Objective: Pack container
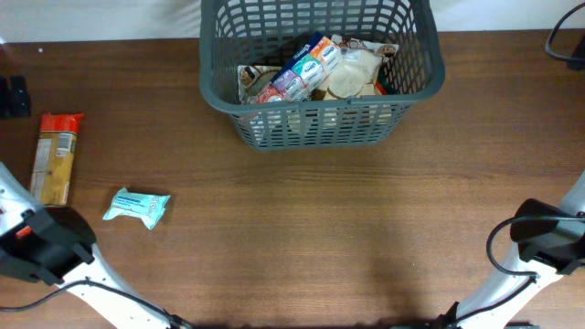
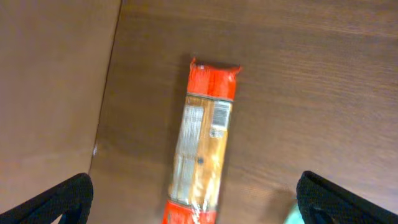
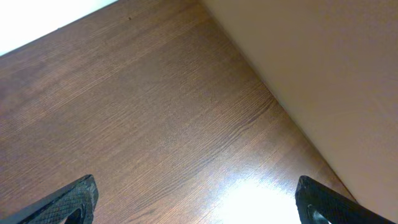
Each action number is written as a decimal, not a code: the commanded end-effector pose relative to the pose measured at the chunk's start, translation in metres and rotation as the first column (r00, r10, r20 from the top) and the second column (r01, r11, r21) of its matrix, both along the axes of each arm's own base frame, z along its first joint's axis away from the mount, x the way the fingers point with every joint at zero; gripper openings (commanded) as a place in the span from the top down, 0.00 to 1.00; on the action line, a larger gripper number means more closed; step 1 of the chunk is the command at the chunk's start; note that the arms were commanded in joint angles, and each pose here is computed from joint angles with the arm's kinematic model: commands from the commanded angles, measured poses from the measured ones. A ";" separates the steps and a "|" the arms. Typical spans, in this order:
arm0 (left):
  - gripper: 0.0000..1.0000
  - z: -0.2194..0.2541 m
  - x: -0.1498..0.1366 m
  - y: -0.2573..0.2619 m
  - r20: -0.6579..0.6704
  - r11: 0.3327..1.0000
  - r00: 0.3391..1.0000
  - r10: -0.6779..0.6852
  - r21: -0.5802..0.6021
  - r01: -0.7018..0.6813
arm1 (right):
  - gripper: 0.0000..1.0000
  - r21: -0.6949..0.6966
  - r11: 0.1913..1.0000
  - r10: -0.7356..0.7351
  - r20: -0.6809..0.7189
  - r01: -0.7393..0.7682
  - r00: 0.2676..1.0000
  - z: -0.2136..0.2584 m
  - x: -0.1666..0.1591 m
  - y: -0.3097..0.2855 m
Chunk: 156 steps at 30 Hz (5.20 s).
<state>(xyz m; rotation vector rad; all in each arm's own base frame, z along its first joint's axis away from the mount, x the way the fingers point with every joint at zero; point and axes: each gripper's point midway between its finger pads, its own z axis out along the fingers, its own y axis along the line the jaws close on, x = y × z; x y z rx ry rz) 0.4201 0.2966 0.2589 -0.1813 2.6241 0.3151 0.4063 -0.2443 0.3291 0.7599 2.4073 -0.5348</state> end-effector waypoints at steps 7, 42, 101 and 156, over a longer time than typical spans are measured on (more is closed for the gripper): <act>0.00 -0.088 0.003 0.024 -0.136 0.996 0.990 -0.047 -0.082 0.036 | 0.01 -0.005 1.000 -0.010 0.018 0.010 1.000 0.006 -0.003 -0.001; 0.01 -0.203 -0.038 0.036 -0.381 0.995 0.924 -0.046 -0.095 0.011 | 0.01 -0.005 1.000 -0.011 0.018 0.011 1.000 0.006 -0.003 -0.001; 0.44 -0.263 -0.052 0.029 -0.457 0.979 0.886 -0.077 -0.201 -0.019 | 0.01 -0.005 1.000 -0.011 0.018 0.011 1.000 0.006 -0.003 -0.001; 0.98 0.162 0.073 -0.442 0.433 0.412 0.262 -0.863 0.301 0.860 | 0.01 -0.005 1.000 -0.010 0.018 0.010 1.000 0.006 -0.003 -0.001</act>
